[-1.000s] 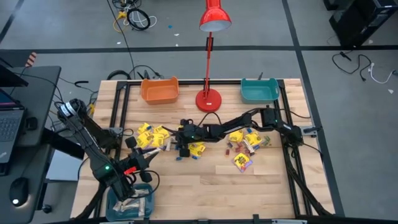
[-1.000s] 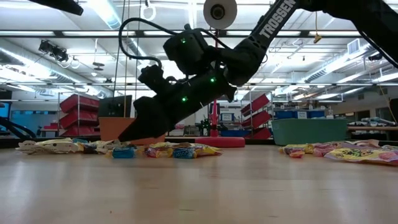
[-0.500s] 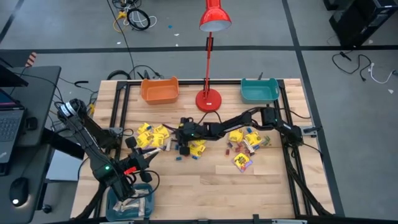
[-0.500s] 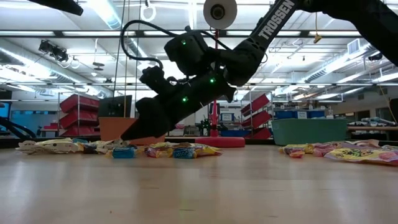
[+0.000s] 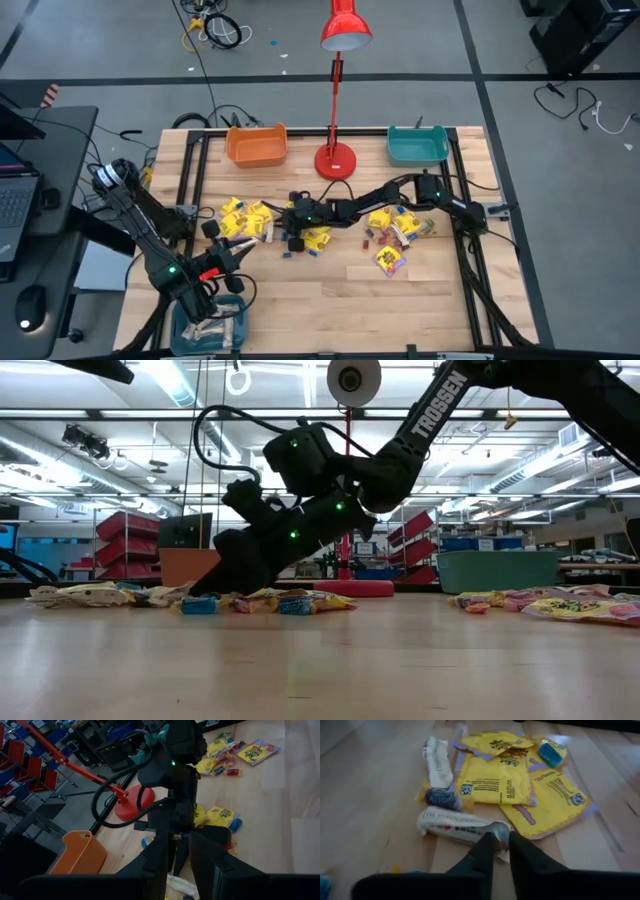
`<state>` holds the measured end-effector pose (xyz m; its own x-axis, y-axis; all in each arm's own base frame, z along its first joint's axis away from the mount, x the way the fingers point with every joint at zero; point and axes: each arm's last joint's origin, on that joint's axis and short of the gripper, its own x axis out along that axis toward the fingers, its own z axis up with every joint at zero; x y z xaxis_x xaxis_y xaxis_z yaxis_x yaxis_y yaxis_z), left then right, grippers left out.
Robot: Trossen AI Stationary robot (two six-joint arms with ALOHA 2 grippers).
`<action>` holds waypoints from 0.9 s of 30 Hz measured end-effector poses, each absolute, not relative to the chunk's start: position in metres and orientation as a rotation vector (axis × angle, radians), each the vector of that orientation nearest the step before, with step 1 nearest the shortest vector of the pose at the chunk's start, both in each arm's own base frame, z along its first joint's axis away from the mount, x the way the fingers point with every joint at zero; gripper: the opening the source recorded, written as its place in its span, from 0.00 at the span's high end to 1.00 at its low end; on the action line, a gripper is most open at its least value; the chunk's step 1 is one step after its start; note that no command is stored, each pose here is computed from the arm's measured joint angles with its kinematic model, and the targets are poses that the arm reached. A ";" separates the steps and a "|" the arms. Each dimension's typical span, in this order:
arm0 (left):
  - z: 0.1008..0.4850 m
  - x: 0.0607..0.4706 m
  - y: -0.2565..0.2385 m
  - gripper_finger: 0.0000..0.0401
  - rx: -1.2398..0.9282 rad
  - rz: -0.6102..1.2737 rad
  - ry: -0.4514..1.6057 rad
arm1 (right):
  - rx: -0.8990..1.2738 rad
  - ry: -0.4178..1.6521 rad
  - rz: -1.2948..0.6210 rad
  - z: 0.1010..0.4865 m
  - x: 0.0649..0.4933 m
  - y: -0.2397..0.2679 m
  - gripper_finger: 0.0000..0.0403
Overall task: Sort candy
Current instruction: Put the white candy into the blue bin
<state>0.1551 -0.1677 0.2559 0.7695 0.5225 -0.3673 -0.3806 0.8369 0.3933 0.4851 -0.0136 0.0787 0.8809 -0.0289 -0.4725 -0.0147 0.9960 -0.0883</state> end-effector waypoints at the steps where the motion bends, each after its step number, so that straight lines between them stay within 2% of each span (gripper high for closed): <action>1: 0.256 0.155 -0.168 0.80 0.307 0.498 0.486 | -0.095 0.495 -0.005 0.078 0.485 -0.014 0.94; 3: 0.256 0.155 -0.168 0.80 0.307 0.498 0.486 | -0.107 0.495 0.000 0.078 0.485 -0.013 0.98; 11: 0.256 0.155 -0.168 0.80 0.306 0.498 0.486 | -0.135 0.490 -0.039 0.084 0.484 -0.008 1.00; 19: 0.256 0.156 -0.169 0.80 0.286 0.495 0.478 | -0.384 0.428 -0.149 0.122 0.484 0.016 1.00; 27: 0.256 0.157 -0.170 0.80 0.209 0.510 0.456 | -0.725 0.408 -0.454 0.162 0.476 0.045 1.00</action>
<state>0.1565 -0.1697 0.2561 0.7760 0.5130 -0.3669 -0.4220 0.8547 0.3025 0.4765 0.0455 0.1618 0.8271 -0.5262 -0.1974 0.2517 0.6608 -0.7071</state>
